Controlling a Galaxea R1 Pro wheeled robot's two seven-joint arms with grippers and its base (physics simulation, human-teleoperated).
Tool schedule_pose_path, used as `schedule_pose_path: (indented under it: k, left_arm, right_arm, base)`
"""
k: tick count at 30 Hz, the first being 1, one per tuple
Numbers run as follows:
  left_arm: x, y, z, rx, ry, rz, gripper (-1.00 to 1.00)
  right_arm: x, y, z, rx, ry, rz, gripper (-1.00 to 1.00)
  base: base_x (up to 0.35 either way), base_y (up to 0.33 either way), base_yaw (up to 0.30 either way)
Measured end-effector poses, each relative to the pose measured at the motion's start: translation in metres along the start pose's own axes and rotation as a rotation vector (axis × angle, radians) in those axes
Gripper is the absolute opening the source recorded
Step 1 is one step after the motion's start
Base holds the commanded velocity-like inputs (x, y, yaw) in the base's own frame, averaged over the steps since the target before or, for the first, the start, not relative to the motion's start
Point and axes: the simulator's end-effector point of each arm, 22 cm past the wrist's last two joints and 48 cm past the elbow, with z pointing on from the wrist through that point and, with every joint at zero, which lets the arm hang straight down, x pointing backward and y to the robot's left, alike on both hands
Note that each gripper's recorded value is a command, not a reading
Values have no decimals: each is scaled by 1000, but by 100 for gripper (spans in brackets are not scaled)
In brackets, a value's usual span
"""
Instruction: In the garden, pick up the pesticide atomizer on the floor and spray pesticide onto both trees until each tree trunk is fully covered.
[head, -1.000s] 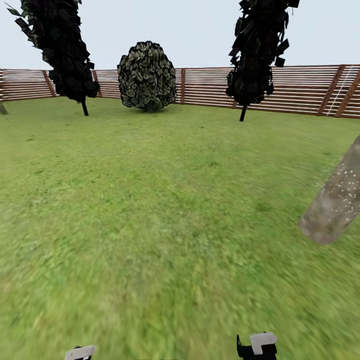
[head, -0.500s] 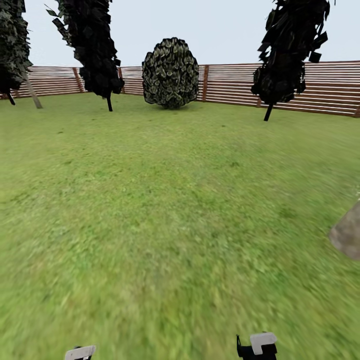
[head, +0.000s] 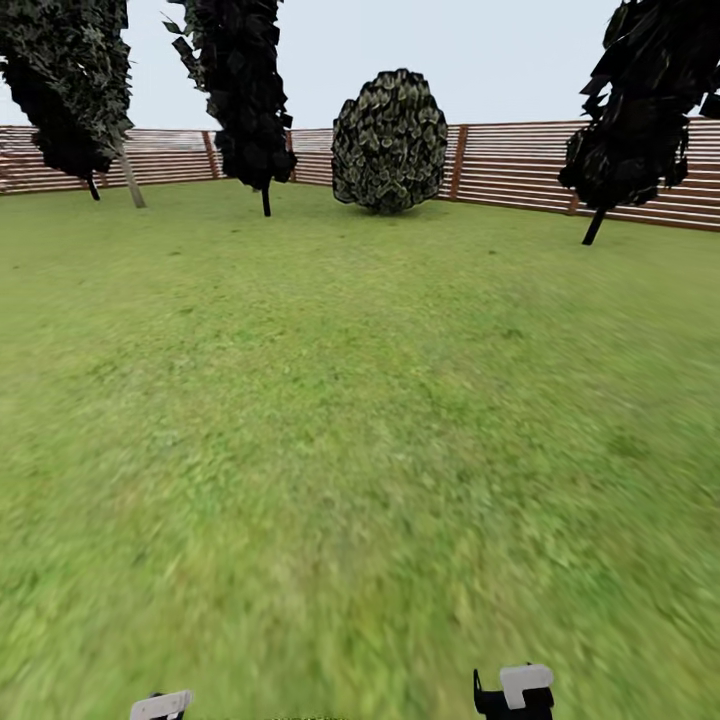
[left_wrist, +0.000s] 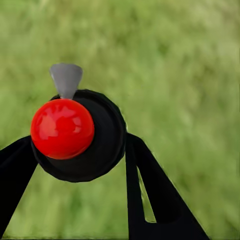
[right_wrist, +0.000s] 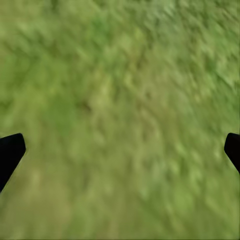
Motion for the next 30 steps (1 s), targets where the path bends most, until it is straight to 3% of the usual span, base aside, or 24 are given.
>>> schedule_pose_path:
  k: [30]
  left_arm:
    - [13,1,1,-2,29,4,-100]
  right_arm:
    - [14,6,-1,-14,30,-6,100]
  base:
    - [0,0,244]
